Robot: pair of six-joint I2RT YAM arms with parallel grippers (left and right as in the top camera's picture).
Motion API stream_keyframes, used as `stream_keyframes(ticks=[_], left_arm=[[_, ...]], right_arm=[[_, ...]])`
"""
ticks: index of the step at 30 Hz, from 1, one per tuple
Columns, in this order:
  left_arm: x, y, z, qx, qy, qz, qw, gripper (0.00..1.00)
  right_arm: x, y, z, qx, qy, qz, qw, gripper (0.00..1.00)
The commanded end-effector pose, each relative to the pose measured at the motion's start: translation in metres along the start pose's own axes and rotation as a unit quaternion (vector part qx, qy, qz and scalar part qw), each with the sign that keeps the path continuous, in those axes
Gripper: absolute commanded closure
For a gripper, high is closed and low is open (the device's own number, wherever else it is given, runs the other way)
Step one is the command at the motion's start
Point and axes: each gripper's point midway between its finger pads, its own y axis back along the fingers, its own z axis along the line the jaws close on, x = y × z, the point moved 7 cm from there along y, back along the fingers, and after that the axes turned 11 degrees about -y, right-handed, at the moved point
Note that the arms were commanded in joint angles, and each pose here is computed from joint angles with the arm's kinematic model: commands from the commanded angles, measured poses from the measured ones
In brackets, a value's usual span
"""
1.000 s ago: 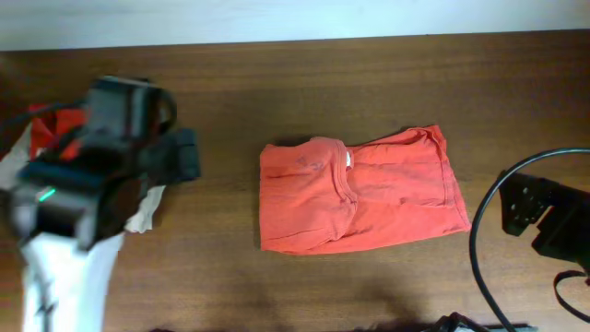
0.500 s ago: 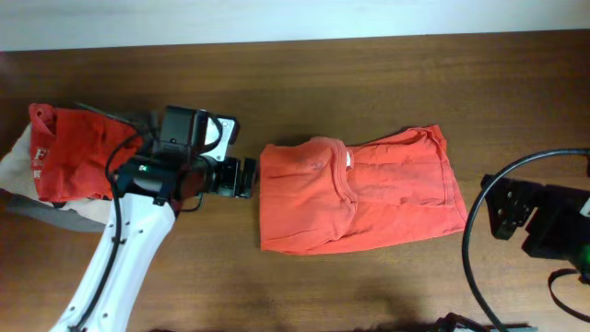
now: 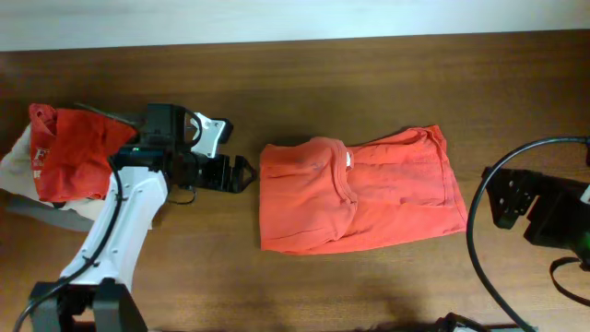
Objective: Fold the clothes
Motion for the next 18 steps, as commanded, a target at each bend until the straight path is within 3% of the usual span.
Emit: stream_keyframes(ticks=[1,7,18], left_arm=[[0.001,-0.012,0.004,0.023,-0.012,0.002,1.000,0.01],[0.000,-0.033,0.009,0.065,-0.001,0.001,0.998,0.01],[0.027,-0.089,0.020,0.146,0.062,0.062,0.985,0.01]], right_arm=[[0.001,-0.001,0.000,0.001,0.000,0.005,1.000,0.01],[0.001,-0.001,0.000,0.001,0.000,0.005,1.000,0.01],[0.000,-0.002,0.000,0.001,0.000,0.006,1.000,0.01]])
